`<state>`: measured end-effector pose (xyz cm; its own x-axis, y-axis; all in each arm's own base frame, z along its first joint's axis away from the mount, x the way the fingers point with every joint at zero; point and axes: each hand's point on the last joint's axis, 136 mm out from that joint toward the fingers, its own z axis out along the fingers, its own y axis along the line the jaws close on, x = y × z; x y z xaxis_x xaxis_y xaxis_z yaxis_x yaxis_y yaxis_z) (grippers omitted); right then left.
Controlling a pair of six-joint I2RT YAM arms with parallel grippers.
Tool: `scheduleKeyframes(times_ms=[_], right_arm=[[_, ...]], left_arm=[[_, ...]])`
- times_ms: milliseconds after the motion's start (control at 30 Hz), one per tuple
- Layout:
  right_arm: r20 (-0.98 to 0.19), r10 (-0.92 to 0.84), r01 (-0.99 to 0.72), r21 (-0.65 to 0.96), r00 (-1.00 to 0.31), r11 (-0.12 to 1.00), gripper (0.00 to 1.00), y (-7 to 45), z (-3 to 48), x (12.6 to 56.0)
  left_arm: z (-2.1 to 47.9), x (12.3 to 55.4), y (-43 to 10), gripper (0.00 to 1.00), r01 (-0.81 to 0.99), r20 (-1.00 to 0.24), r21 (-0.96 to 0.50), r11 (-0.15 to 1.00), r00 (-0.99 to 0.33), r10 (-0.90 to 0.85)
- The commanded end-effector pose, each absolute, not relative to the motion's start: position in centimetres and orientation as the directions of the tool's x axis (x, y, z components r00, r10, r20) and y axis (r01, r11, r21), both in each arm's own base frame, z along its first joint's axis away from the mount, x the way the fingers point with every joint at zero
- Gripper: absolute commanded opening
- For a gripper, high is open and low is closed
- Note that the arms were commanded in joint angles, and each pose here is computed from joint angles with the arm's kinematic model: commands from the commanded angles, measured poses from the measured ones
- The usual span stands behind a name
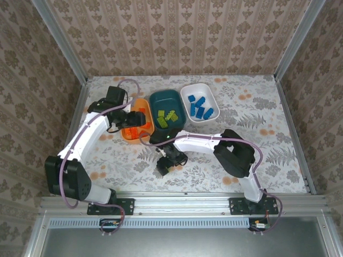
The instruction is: Sort the legos into containers by color
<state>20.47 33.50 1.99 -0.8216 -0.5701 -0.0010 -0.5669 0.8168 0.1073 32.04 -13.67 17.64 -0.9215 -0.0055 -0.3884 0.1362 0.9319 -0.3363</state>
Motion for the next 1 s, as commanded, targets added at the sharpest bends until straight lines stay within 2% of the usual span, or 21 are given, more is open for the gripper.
scheduleKeyframes(times_ms=[0,267,333,467,733,833,967], right_arm=[[0.066,-0.524,-0.527,-0.043,-0.849,0.849,0.85,30.3,2.0,20.7],[0.011,-0.416,-0.413,-0.147,-0.909,0.899,0.77,27.2,3.3,23.2],[-0.027,-0.413,-0.409,-0.100,-0.910,0.907,0.75,27.9,3.8,23.4],[-0.081,-0.486,-0.492,0.106,-0.870,0.864,0.77,32.3,4.4,22.4],[-0.056,-0.476,-0.480,0.099,-0.877,0.872,0.78,32.7,2.5,24.2],[-0.060,-0.460,-0.464,0.067,-0.886,0.883,0.73,32.0,2.1,25.4],[-0.071,-0.451,-0.455,0.055,-0.890,0.889,0.61,31.8,2.0,26.4]], left_arm=[[18.2,32.0,-13.4,0.69,0.146,-0.404,-0.347,0.926,-0.915,-0.007],[17.9,32.1,-13.2,0.69,0.140,-0.396,-0.359,0.923,-0.918,-0.015],[17.7,31.9,-13.1,0.70,0.134,-0.395,-0.361,0.923,-0.918,-0.021],[17.2,31.7,-13.0,0.70,0.124,-0.386,-0.369,0.921,-0.922,-0.030],[17.5,31.7,-12.9,0.70,0.117,-0.384,-0.378,0.918,-0.922,-0.040],[17.6,31.5,-12.8,0.70,0.113,-0.382,-0.379,0.918,-0.923,-0.044],[17.5,31.4,-12.7,0.70,0.102,-0.377,-0.387,0.916,-0.925,-0.056]])
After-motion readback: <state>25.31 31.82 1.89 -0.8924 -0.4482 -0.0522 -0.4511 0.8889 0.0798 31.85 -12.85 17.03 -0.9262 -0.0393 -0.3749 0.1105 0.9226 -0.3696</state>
